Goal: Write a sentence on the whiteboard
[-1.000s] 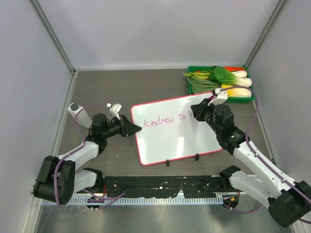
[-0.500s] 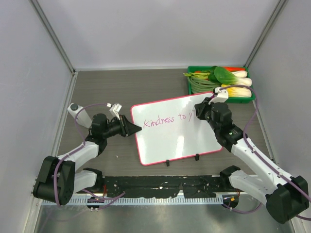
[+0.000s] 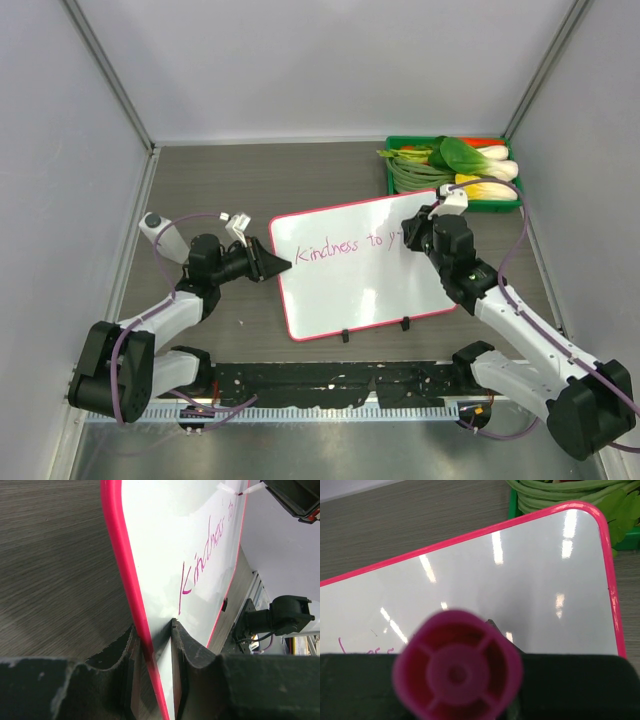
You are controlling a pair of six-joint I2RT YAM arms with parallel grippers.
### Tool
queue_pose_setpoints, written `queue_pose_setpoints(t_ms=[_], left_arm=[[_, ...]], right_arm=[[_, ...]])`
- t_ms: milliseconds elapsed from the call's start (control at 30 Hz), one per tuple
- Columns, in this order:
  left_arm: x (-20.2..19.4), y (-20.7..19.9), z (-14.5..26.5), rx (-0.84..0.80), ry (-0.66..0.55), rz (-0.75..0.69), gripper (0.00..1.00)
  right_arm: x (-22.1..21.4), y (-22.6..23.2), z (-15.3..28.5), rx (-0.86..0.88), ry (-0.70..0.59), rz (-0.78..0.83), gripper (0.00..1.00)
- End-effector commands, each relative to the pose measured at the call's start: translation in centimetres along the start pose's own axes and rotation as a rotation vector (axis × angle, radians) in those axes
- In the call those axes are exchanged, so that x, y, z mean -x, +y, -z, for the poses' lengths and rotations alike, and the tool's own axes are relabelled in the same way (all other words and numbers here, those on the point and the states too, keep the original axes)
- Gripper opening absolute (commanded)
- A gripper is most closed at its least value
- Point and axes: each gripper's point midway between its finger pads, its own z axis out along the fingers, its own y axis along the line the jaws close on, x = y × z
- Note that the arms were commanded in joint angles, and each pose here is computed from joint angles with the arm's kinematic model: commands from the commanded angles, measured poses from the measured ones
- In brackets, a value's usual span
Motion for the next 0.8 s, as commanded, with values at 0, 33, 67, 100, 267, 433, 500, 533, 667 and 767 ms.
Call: queue_pose_setpoints(t_ms=[0,33,67,100,267,433,500,533,667,767], left_arm=[[-1.5,0.5,-0.3,0.014,0.054,-0.040,0.00],[-1.5,0.5,-0.3,0.015,0.053,-0.040,0.00],[-1.5,0.5,-0.3,0.014,0.053,-0.041,0.00],[-1.5,0.5,-0.3,0.016,0.051,-0.039,0.00],[-1.5,0.5,-0.3,0.015,0.052,-0.039,0.00],[-1.5,0.6,-0.3,0.017,0.053,-0.039,0.00],[-1.5,0.6,-0.3,0.017,0.053,-0.039,0.00],[-1.5,0.5,-0.3,0.016,0.054,-0.039,0.00],[-1.5,0.5,-0.3,0.017,0.052,-0.040,0.00],[-1.6,0.4,-0.2,0.013,0.055,-0.039,0.00]], right_arm=[[0.4,-0.1,-0.1,0.000,-0.024,-0.004,0.01],[0.4,-0.1,0.0,0.004,-0.026,-0.001,0.02],[0.4,0.0,0.1,0.010,-0.028,-0.002,0.01],[0.4,0.1,0.2,0.013,-0.028,0.000,0.01],[0.0,0.4,0.5,0.038,-0.013,0.007,0.02],[-1.1,-0.7,1.0,0.002,0.020,0.017,0.01],[-1.1,-1.2,1.2,-0.022,0.013,0.016,0.01],[-1.0,-1.3,1.2,-0.027,0.009,0.016,0.01],[-0.1,-1.4,1.0,-0.049,-0.017,0.005,0.01],[0.7,-1.2,0.7,-0.054,-0.039,0.000,0.02]])
